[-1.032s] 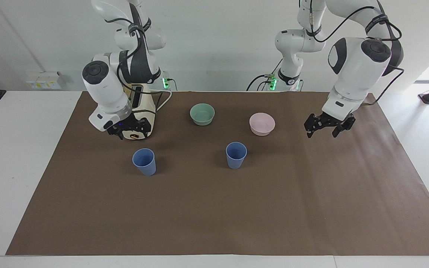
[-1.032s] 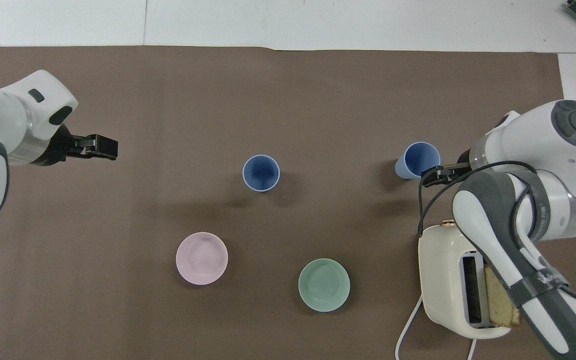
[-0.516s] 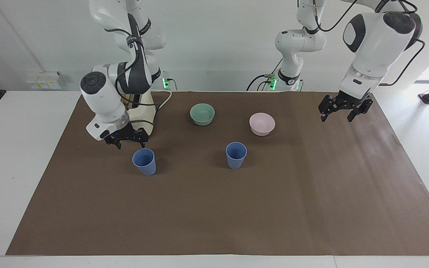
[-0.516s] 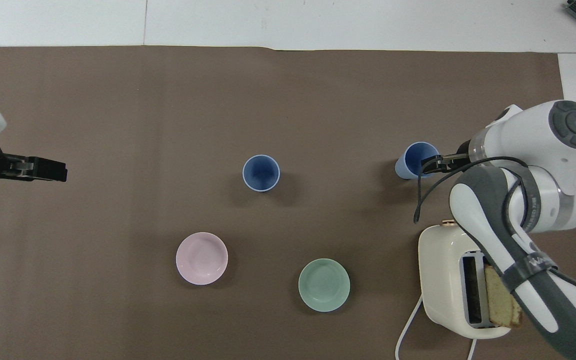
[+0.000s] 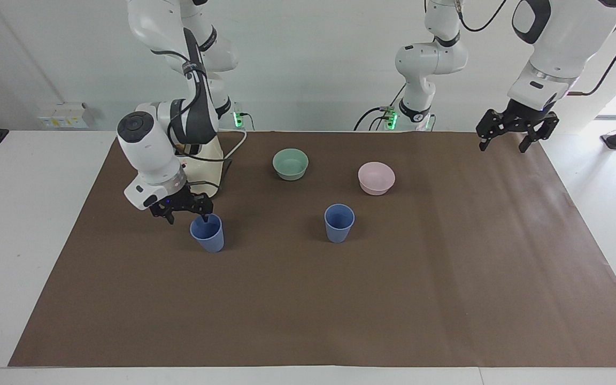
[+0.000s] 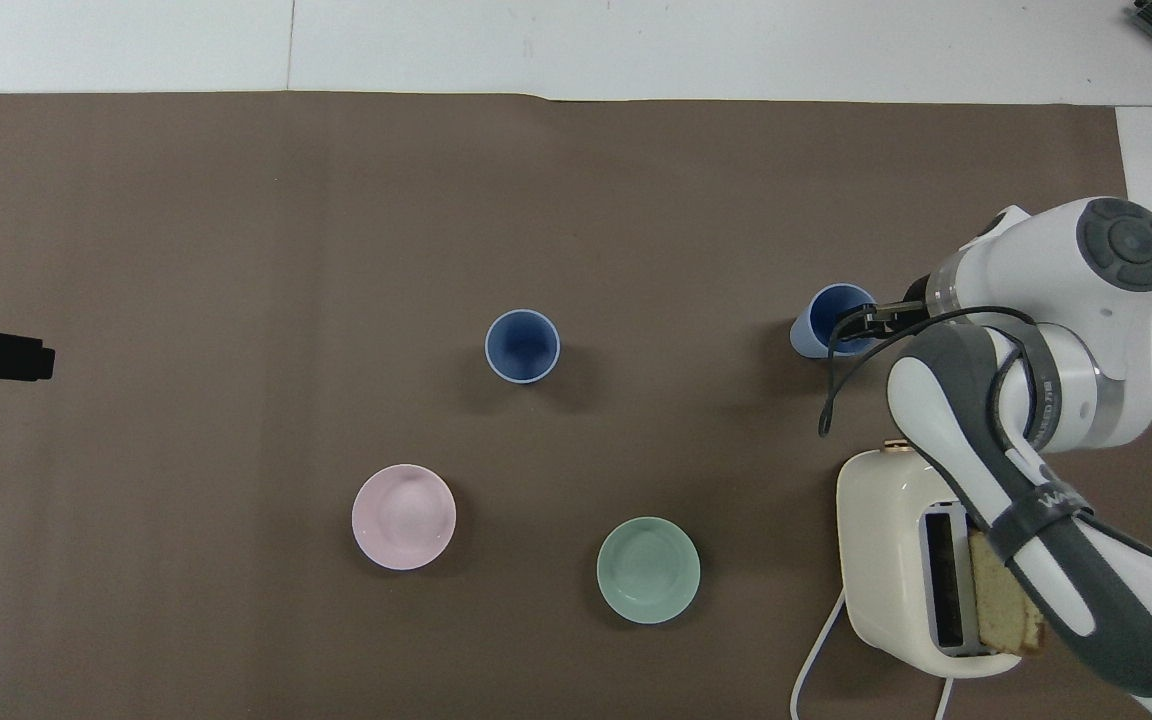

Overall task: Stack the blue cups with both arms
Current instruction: 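Grasp the second blue cup with the right gripper and lift it, then carry the blue cup over the placed cup and lower it inside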

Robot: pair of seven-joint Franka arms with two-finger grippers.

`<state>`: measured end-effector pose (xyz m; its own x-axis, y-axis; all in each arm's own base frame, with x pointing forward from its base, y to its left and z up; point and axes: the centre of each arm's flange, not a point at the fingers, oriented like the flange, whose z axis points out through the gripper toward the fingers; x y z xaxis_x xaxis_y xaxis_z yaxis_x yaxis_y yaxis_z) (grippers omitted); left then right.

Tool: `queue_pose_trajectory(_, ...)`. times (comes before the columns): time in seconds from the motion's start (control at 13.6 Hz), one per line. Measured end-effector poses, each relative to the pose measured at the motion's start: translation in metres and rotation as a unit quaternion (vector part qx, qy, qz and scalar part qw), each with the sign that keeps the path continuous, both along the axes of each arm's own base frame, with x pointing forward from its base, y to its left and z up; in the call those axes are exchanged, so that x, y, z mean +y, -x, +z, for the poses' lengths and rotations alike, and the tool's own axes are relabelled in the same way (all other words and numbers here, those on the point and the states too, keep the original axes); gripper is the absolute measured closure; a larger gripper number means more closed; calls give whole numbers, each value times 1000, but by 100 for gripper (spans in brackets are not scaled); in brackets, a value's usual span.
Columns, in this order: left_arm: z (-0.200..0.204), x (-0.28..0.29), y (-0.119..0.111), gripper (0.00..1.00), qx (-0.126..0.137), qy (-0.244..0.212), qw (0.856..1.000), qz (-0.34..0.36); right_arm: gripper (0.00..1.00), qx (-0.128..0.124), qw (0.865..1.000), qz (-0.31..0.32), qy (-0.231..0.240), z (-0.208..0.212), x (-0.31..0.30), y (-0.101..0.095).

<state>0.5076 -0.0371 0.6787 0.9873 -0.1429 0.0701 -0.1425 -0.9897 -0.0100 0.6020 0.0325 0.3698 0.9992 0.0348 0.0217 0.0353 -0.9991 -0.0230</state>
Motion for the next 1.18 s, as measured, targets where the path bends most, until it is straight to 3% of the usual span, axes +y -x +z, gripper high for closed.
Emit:
queue_pose_trajectory(0.59, 1, 1, -9, 0, 6, 7, 1000, 1, 91, 3, 1000, 8, -2, -2, 12, 0)
queue_pose_trajectory(0.88, 1, 2, -9, 0, 8, 7, 1000, 2, 95, 16, 998, -53, -3, 45, 65, -8)
queue_pose_trajectory(1.18, 0, 2, -9, 0, 12, 7, 1000, -1, 95, -5, 992, -122, -29, 96, 145, -5)
